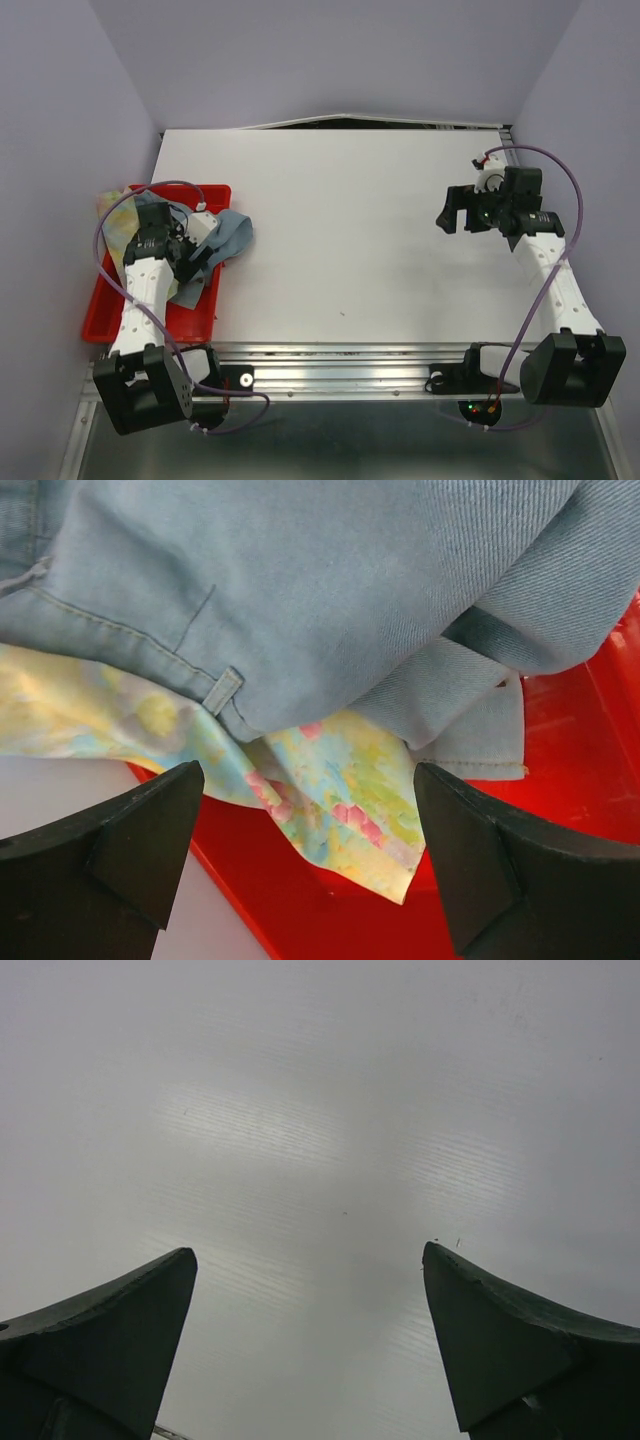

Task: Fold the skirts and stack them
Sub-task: Grab the skirt from the pile, then move the skirt to the center of the board, then flatten the skirt out

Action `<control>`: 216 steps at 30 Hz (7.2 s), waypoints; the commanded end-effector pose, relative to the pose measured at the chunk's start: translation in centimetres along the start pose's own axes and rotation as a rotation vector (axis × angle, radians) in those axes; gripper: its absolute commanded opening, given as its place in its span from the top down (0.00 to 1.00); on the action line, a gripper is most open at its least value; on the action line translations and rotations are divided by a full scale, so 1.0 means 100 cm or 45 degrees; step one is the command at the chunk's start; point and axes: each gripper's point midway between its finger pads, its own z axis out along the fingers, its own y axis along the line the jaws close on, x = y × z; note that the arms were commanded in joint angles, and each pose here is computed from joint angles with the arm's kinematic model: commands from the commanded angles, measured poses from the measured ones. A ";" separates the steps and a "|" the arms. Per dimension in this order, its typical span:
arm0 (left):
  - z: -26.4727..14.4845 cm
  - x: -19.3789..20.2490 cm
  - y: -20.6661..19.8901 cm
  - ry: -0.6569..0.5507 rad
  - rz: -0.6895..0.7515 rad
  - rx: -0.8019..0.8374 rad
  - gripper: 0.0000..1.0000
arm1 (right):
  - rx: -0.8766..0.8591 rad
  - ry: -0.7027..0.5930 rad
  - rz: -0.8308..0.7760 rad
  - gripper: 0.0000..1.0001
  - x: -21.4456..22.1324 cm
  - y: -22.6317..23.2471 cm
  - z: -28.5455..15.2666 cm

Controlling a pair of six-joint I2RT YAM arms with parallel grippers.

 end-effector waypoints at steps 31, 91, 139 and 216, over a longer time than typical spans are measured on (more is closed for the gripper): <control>0.025 -0.023 -0.013 -0.108 0.101 0.199 0.12 | -0.022 -0.008 -0.040 0.00 -0.014 -0.001 0.005; -0.158 -0.451 0.007 -1.207 -0.138 -0.189 1.00 | 0.028 -0.062 0.208 0.00 -0.090 -0.047 0.003; -0.159 -0.285 -0.259 -1.259 0.882 0.936 0.19 | -0.202 0.066 -0.714 0.06 -0.017 -0.023 -0.059; 0.063 -0.374 -0.148 -0.642 -0.685 1.062 1.00 | -0.512 -0.227 -1.452 0.31 0.005 0.085 0.049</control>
